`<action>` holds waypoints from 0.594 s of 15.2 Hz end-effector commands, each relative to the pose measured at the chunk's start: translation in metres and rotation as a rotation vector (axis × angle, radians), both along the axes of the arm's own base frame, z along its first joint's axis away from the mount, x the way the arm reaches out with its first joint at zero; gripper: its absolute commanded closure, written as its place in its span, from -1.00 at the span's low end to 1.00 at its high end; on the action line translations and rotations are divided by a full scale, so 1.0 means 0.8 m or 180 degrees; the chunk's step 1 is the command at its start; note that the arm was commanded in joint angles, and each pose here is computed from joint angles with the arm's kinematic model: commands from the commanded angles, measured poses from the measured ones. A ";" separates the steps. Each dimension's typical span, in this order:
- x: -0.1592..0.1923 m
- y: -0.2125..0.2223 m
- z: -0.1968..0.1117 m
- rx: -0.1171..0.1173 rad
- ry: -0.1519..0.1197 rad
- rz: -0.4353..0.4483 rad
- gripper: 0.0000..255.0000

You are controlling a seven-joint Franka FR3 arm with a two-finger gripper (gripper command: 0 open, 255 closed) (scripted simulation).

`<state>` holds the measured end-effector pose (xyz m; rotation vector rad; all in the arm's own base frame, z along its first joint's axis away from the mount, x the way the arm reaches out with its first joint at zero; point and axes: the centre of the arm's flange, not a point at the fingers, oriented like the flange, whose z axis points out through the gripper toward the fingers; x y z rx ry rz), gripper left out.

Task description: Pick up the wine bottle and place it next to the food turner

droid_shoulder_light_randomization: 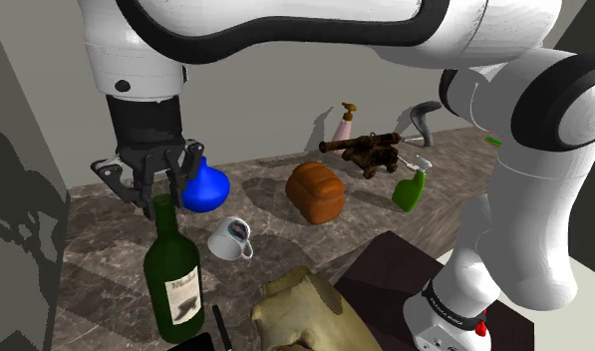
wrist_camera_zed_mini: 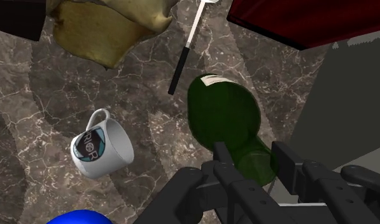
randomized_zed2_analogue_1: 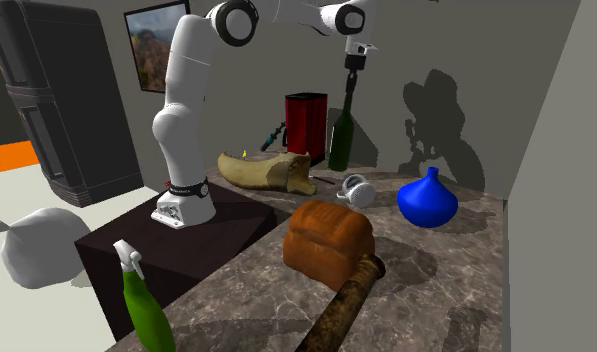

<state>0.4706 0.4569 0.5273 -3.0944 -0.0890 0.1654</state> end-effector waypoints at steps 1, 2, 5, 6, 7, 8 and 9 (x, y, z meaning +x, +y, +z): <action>0.000 0.000 -0.013 0.0002 -0.0002 -0.0002 1.00; 0.000 0.000 -0.020 0.0002 -0.0002 -0.0002 1.00; 0.000 0.000 -0.040 0.0002 -0.0002 -0.0002 1.00; 0.000 0.000 -0.046 0.0002 -0.0002 -0.0002 1.00; 0.000 0.000 -0.053 0.0002 -0.0002 -0.0002 1.00; 0.000 0.000 -0.059 0.0002 -0.0002 -0.0002 1.00; 0.000 0.000 -0.064 0.0002 -0.0002 -0.0002 1.00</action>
